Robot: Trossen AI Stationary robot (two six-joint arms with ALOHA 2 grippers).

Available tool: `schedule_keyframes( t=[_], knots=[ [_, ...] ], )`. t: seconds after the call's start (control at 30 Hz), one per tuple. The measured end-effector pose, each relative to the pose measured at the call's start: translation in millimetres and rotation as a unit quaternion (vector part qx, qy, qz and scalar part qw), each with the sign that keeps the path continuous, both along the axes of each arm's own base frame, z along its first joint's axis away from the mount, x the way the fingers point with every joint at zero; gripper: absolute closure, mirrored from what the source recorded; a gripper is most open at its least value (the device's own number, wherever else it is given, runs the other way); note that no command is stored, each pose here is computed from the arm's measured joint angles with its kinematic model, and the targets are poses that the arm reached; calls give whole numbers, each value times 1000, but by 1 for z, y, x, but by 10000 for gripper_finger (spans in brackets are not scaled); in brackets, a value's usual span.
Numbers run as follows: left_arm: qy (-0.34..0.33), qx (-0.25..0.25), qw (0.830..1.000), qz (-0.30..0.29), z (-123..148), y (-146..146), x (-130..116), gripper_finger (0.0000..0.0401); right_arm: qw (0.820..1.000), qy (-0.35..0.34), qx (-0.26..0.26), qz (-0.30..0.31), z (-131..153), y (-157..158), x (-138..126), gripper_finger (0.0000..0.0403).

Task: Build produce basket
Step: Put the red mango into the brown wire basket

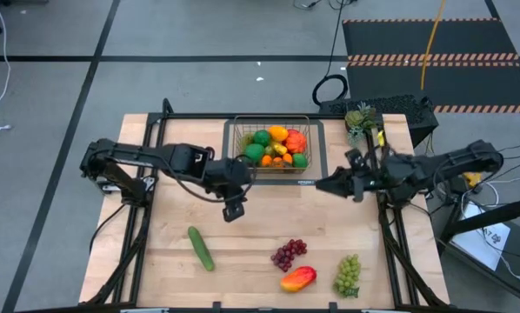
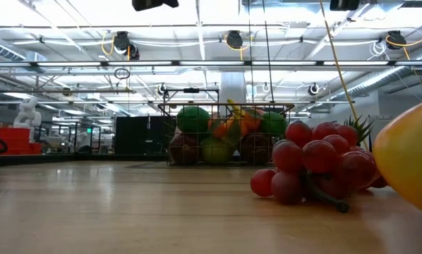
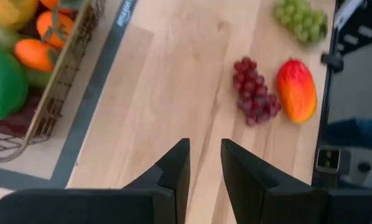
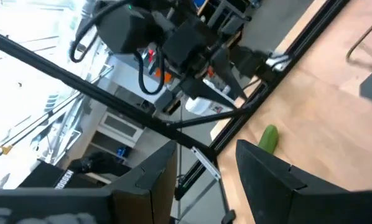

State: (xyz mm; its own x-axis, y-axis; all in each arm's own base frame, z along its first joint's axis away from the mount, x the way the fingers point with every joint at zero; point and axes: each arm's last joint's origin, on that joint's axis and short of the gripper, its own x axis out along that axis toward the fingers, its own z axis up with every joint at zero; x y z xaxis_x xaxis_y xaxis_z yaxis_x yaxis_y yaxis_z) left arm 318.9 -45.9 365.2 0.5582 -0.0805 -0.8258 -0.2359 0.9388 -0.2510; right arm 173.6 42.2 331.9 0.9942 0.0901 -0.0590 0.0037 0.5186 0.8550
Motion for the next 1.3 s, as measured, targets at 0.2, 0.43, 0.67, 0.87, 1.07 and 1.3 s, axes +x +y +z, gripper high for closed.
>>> schedule_keyframes(
  t=[0.2, 0.43, 0.67, 0.87, 1.07, 1.3],
  knots=[
    [25, 13, 999, -40, -3, -16, -7, 311, 999, 31, 7, 3, -12, 34, 20, 245],
    [53, 9, 996, -72, -19, -45, -15, 311, 998, 59, -7, 31, -11, 65, 42, 245],
    [94, -8, 992, -81, -57, -76, -26, 311, 995, 78, -1, 56, -14, 85, 51, 245],
    [60, -37, 991, -110, -59, -102, -28, 311, 992, 85, -20, 90, -18, 102, 46, 245],
    [23, -50, 993, -107, -55, -113, -27, 311, 978, 109, -83, 158, -28, 117, 39, 245],
    [19, -57, 997, -47, -54, -112, -26, 311, 943, 178, -127, 250, -48, 127, 34, 223]
  ],
)
